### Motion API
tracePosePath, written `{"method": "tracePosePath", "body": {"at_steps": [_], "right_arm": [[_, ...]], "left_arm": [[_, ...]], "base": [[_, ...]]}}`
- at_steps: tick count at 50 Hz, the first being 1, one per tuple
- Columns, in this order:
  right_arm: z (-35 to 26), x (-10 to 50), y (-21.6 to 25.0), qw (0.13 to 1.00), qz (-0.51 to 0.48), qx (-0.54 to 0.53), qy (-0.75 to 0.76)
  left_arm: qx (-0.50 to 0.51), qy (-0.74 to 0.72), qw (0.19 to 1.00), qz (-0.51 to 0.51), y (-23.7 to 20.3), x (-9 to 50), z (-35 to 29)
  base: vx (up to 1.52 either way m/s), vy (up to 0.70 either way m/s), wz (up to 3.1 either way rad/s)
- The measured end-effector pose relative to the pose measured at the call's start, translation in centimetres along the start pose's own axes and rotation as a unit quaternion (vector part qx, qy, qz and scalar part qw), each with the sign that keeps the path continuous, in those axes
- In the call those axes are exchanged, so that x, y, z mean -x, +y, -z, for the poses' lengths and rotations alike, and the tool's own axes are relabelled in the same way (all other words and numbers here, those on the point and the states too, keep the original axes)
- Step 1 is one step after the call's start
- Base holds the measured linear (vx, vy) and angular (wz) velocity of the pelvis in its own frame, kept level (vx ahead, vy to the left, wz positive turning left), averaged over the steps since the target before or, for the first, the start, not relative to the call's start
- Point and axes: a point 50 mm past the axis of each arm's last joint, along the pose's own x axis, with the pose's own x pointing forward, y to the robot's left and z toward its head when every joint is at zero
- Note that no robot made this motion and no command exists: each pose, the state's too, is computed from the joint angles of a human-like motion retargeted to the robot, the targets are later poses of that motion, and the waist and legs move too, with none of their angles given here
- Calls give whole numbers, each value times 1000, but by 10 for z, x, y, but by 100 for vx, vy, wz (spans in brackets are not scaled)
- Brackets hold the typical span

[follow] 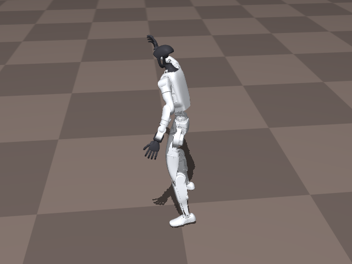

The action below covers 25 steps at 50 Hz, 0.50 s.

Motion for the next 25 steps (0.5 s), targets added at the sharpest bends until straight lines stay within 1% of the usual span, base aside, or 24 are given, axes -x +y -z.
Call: {"method": "tracePosePath", "body": {"at_steps": [4, 7, 11, 15, 17, 20, 22, 25], "right_arm": [[61, 28, -18, 989, 5, 143, 44], [104, 52, -47, 959, 26, 271, 81], [152, 88, -103, 885, 74, 436, 145], [185, 130, -159, 803, 112, 536, 235], [198, 154, -184, 769, 133, 554, 290], [214, 193, -215, 730, 181, 539, 380], [224, 224, -230, 711, 221, 504, 438], [238, 272, -239, 677, 278, 427, 531]], "left_arm": [[13, -31, 999, 15, 2, -1, -16], [4, -55, 998, 28, 1, -1, -27], [-30, -93, 994, 50, -4, 0, -43], [-47, -124, 988, 73, -10, 4, -55], [-45, -130, 987, 81, -12, 6, -55], [-39, -135, 986, 89, -16, 9, -55], [-54, -134, 985, 95, -16, 12, -52], [-59, -136, 984, 95, -21, 12, -54]], "base": [[-5, 11, -79], [-7, 14, -70], [-8, 16, -63], [-10, 18, -46], [-13, 20, -24], [-16, 21, -1], [-18, 23, 22], [-21, 23, 31]]}}
